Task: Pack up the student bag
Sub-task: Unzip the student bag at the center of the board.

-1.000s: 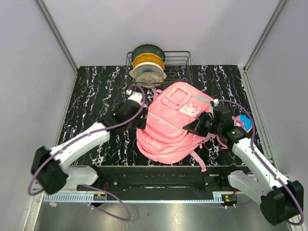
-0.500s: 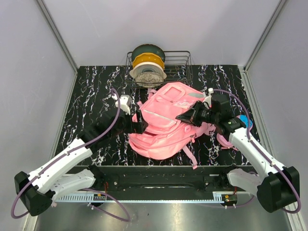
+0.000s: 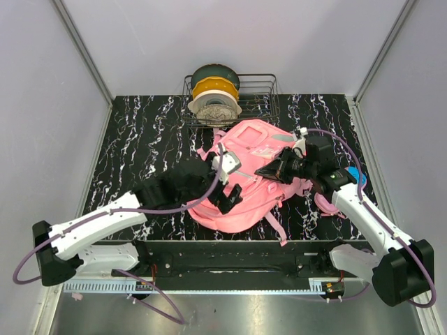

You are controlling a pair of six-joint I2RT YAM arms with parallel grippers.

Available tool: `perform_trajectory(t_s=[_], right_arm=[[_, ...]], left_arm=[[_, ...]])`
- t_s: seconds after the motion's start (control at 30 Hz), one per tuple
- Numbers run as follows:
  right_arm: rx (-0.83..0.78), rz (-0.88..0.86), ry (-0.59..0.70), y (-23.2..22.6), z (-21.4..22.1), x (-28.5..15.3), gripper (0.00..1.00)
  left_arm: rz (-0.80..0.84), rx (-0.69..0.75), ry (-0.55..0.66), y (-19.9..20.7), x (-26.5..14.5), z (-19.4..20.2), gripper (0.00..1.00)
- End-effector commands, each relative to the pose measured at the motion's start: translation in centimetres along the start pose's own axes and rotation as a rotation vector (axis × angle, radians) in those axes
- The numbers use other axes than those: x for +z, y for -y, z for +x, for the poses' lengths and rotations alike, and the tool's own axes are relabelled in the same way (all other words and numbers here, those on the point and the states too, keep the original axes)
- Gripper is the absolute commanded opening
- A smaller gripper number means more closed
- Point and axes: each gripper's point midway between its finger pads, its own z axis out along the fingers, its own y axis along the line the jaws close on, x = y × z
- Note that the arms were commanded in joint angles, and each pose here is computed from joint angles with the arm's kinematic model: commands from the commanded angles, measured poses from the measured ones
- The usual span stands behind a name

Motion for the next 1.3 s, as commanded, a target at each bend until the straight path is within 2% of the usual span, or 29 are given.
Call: perform_trajectory(t_s=[0.0, 0.17, 0.33, 0.47, 0.53, 0.57, 0.63, 0.67, 0.73, 0.77, 0.97, 1.1, 1.27], right_arm=[[-0.190, -0.226, 0.041, -6.9, -1.6, -1.7, 0.00], [-0.177, -0.220, 0.045, -6.6, -1.5, -1.7, 0.00], [-0.176, -0.231, 0.061, -7.1, -1.6, -2.1, 0.00], [-0.181, -0.230, 0.066, -7.3, -1.6, -2.4, 0.00], [-0.183, -0.226, 0.066, -7.2, -1.5, -2.4, 0.00], [-0.182, -0.225, 0.064, -7.1, -1.4, -2.4, 0.00], [-0.183, -0.222, 0.065, -6.9, -1.4, -2.4, 0.00], [-0.181, -0.221, 0.063, -6.9, -1.3, -2.3, 0.00], [-0.183, -0.220, 0.063, -6.8, -1.3, -2.4, 0.00], [-0.181, -0.220, 0.064, -6.8, -1.3, -2.4, 0.00], [-0.184, -0.221, 0.067, -6.8, -1.2, -2.5, 0.00], [-0.180, -0.208, 0.062, -6.4, -1.1, -2.4, 0.00], [-0.184, -0.208, 0.063, -6.2, -0.9, -2.6, 0.00]], left_arm=[[0.039, 0.203, 0.005, 0.9, 0.9, -0.9, 0.99], [0.030, 0.229, 0.004, 1.7, 2.6, -2.0, 0.99], [0.009, 0.249, -0.069, 2.1, 4.3, -0.8, 0.99], [-0.065, 0.270, -0.134, 0.8, 5.0, 1.2, 0.99], [-0.110, 0.276, -0.153, -0.1, 4.8, 1.9, 0.95], [-0.127, 0.278, -0.156, -0.4, 4.8, 2.0, 0.88], [-0.172, 0.281, -0.166, -1.3, 4.6, 2.3, 0.80], [-0.187, 0.282, -0.170, -1.5, 4.5, 2.4, 0.71], [-0.211, 0.290, -0.174, -2.1, 4.3, 2.6, 0.65], [-0.214, 0.294, -0.172, -2.1, 4.2, 2.6, 0.57], [-0.273, 0.285, -0.173, -3.2, 3.8, 2.8, 0.38], [-0.288, 0.277, -0.153, -3.6, 3.5, 2.2, 0.33], [-0.316, 0.244, -0.112, -4.6, 3.1, 1.6, 0.32]])
